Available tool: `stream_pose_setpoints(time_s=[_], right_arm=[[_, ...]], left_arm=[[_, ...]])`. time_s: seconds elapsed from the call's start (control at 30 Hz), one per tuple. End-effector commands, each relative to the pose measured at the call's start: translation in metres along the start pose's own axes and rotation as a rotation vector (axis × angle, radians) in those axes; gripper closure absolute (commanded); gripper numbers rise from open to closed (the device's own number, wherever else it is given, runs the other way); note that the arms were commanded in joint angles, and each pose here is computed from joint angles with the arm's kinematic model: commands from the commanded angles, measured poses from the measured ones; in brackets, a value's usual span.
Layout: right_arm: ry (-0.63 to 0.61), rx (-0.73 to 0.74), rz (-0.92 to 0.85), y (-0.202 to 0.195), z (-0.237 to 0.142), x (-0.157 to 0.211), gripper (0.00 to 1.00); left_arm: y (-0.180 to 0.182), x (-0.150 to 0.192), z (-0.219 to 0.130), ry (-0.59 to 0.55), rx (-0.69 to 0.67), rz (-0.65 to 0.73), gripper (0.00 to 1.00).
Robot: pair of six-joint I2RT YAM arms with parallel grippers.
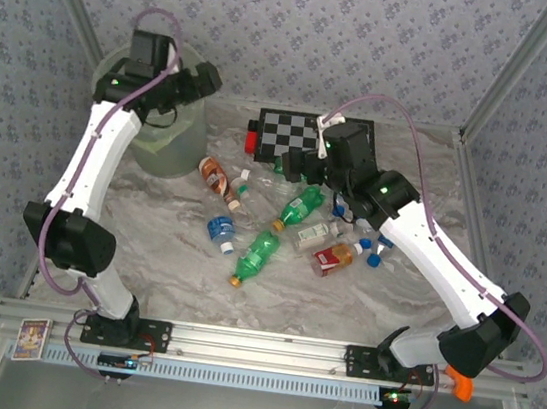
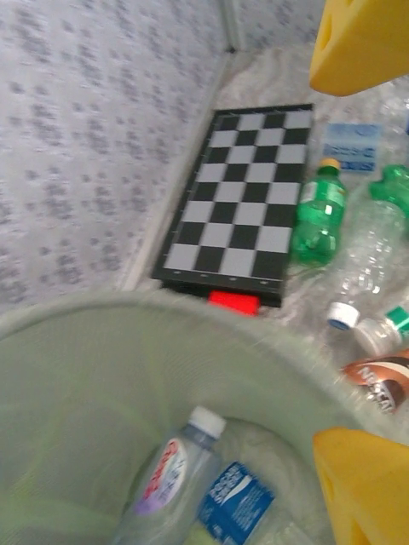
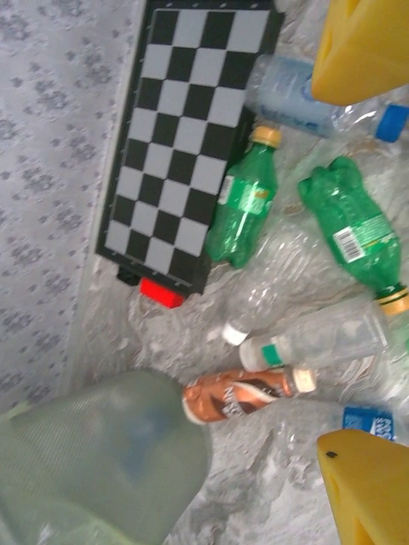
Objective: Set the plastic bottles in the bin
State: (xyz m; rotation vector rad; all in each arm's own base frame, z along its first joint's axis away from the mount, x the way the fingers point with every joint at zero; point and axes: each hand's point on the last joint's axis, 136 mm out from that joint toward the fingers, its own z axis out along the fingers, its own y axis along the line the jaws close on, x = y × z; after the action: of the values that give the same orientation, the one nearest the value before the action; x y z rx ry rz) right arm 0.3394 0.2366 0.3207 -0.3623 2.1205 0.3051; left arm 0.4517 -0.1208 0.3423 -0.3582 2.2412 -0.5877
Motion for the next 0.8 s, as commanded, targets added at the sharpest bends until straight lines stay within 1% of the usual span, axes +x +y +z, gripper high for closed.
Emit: stream_pose_setpoints(time_s=[0.0, 0.07, 0.17, 0.27, 0.37, 0.43, 0.57, 0.77], right_arm=[[0.06, 0.053, 0.026, -0.018, -0.008, 0.021, 0.01], [0.076, 0.074, 0.035, -0.026, -0.009, 0.028, 0.01], [0.092, 0.085, 0.055, -0.033, -0.009, 0.035, 0.01], [0.093, 0.094, 0.077, -0.036, -0.009, 0.036, 0.01], [0.081, 0.102, 0.084, -0.037, -0.008, 0.035, 0.01], [0.07, 0.098, 0.086, -0.037, -0.007, 0.032, 0.01], [0.06, 0.082, 0.086, -0.032, -0.006, 0.031, 0.0], [0.045, 0.06, 0.068, -0.023, -0.005, 0.027, 0.01]], left_arm=[[-0.011, 0.025, -0.012, 0.025, -0.028, 0.114, 0.0], [-0.011, 0.046, -0.006, 0.06, -0.058, 0.135, 0.0], [-0.008, 0.079, 0.006, 0.103, -0.099, 0.129, 0.0], [-0.003, 0.11, 0.019, 0.141, -0.116, 0.095, 0.0], [0.023, 0.135, 0.031, 0.181, -0.213, 0.042, 0.0], [0.041, 0.145, 0.036, 0.194, -0.28, 0.021, 0.01], [0.075, 0.157, 0.046, 0.175, -0.43, -0.038, 0.09], [0.093, 0.167, 0.074, 0.162, -0.505, -0.131, 0.18]])
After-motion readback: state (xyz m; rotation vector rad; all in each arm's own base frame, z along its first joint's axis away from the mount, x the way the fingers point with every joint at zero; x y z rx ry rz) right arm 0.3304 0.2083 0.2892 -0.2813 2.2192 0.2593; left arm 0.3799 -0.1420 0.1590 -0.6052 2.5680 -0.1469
